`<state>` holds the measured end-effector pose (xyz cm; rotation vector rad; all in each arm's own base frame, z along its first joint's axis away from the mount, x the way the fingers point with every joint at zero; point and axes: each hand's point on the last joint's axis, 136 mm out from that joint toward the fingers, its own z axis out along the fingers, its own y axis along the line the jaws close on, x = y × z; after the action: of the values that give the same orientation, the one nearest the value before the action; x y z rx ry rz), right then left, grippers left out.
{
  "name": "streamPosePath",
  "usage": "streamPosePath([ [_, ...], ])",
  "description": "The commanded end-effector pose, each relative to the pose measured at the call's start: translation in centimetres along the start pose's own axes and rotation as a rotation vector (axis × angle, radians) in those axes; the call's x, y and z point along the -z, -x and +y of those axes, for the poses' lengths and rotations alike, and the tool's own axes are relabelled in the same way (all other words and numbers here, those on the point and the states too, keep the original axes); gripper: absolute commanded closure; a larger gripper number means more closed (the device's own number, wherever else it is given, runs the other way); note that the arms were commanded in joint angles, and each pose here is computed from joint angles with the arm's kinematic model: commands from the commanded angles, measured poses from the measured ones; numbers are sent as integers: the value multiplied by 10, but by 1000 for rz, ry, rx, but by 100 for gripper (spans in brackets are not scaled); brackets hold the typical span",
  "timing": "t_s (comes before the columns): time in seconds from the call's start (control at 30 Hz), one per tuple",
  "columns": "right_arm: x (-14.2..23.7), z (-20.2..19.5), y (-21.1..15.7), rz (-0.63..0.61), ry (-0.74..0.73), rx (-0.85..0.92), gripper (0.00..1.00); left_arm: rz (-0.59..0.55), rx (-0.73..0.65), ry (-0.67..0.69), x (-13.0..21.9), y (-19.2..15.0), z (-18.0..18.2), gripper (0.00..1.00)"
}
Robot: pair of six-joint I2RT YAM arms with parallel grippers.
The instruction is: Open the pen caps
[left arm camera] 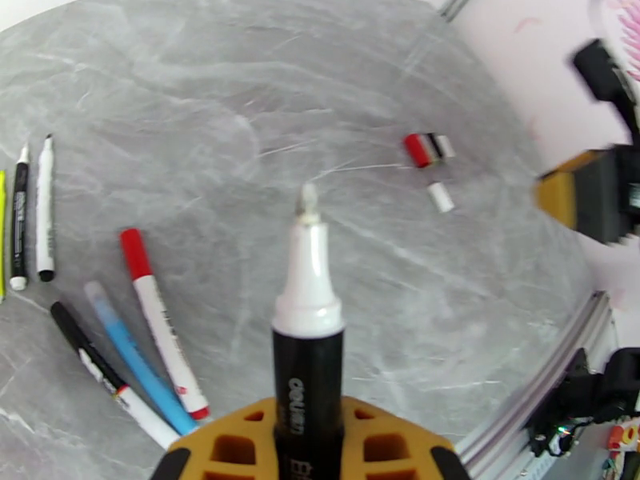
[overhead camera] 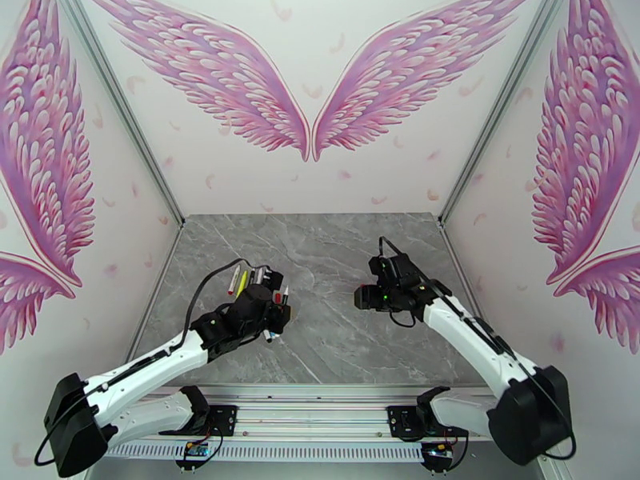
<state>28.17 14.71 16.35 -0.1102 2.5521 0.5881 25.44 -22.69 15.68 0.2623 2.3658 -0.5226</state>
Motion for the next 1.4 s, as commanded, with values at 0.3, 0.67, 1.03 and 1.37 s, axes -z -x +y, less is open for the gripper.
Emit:
streamPosePath([
  [0.3, 47, 73, 5, -172, 403, 90, 1, 67, -100, 350, -47, 43, 83, 95],
  [0.67, 57, 74, 1, -177, 399, 100, 1, 122, -125, 472, -109, 65, 129, 95],
  [1.03, 56, 66, -2, -172, 355, 98, 1, 188, -134, 556, -151, 71, 147, 95],
  [1.37, 52, 63, -7, -158, 347, 88, 1, 237, -143, 647, -158, 57, 165, 95],
])
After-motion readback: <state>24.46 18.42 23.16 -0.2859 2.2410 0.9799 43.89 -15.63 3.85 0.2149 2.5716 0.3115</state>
